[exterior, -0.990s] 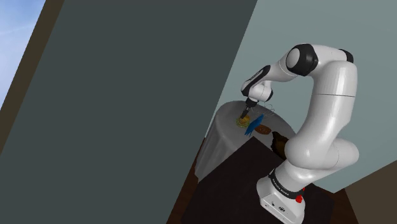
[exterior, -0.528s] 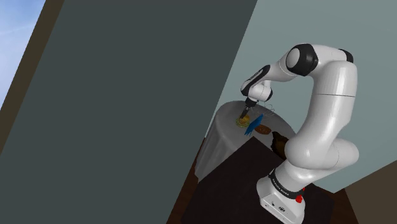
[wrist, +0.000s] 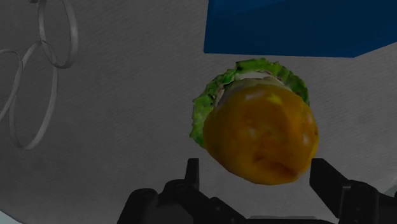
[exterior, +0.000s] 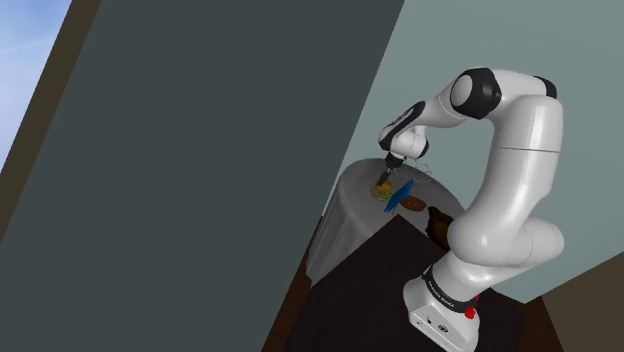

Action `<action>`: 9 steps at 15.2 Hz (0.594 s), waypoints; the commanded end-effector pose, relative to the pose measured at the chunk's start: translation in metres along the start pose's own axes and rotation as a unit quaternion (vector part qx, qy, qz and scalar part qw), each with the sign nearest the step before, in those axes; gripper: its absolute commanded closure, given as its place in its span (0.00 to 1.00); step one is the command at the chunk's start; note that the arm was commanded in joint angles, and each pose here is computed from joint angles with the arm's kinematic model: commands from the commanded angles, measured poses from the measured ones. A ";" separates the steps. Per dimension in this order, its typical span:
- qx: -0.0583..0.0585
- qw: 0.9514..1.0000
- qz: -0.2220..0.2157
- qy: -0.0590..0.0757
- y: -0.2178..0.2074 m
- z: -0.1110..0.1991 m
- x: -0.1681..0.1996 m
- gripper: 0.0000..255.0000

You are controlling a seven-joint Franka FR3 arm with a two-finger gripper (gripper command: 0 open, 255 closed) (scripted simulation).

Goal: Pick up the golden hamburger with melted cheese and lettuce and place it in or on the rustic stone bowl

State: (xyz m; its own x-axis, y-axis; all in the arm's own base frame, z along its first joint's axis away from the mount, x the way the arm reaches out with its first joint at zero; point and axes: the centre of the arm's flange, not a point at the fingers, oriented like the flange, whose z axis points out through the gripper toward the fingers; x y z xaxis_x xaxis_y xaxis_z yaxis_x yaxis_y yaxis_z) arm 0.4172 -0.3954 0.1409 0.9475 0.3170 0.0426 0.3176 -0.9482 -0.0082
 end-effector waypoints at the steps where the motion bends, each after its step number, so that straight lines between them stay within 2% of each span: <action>1: -0.001 1.000 0.004 -0.003 0.002 -0.004 -0.006 1.00; 9: -0.001 1.000 0.004 -0.003 0.002 -0.046 -0.004 1.00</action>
State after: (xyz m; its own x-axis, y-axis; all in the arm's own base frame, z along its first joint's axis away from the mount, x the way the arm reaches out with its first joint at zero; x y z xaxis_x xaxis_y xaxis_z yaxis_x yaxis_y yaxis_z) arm 0.4124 -0.3985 0.1827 0.9499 0.3103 0.0375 0.3107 -0.9505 -0.0063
